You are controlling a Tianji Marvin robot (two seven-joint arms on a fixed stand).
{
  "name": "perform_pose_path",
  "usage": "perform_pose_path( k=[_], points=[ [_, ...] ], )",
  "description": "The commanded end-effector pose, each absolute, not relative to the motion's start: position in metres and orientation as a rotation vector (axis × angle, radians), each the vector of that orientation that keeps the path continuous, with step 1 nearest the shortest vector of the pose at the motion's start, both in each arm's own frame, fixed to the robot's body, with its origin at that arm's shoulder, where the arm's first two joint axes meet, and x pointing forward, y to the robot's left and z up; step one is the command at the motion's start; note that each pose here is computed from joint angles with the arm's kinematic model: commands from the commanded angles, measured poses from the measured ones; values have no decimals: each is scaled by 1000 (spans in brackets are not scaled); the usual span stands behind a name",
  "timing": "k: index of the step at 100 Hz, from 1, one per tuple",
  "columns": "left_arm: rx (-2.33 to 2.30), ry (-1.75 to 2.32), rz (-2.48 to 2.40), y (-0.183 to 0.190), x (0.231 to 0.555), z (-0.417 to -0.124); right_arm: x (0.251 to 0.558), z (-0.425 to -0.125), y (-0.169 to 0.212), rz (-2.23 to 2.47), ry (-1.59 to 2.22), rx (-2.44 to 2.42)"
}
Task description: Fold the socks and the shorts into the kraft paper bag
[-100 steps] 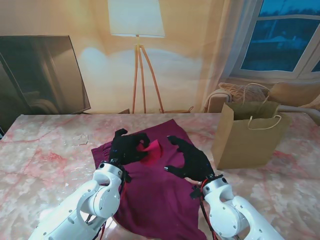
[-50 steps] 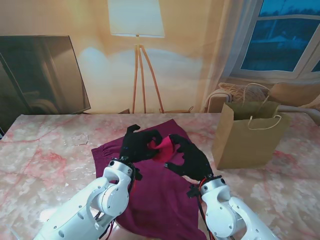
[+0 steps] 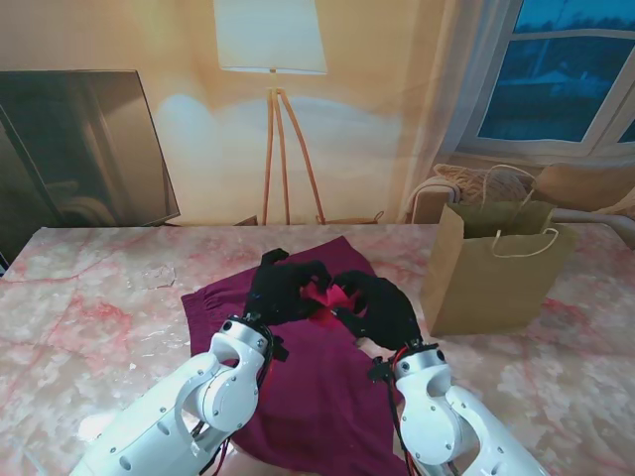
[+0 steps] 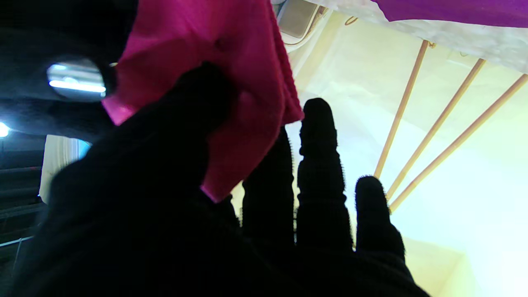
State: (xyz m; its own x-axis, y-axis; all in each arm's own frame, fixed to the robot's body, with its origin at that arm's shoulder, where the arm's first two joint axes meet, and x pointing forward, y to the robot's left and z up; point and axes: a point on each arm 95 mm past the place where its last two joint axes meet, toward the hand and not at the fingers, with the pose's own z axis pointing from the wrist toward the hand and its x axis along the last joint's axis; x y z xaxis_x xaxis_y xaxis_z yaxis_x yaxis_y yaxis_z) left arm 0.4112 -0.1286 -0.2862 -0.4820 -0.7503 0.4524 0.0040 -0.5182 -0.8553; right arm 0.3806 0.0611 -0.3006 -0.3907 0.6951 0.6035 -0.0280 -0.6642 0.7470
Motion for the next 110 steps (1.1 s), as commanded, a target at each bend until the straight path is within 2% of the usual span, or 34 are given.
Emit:
perform_pose_path(
  k=[1, 53, 78, 110],
  points=[
    [-1212, 1137, -2055, -130, 410, -286, 379, -301, 68, 2084, 919, 1379],
    [-1200, 1131, -2069, -130, 406, -284, 382, -302, 68, 2059, 962, 1375],
    [-1215, 1097, -2069, -127, 405, -288, 385, -303, 69, 2072, 863, 1369],
    [-1240, 1076, -2064, -117, 400, -287, 387, -287, 65, 2077, 824, 1284]
  ],
)
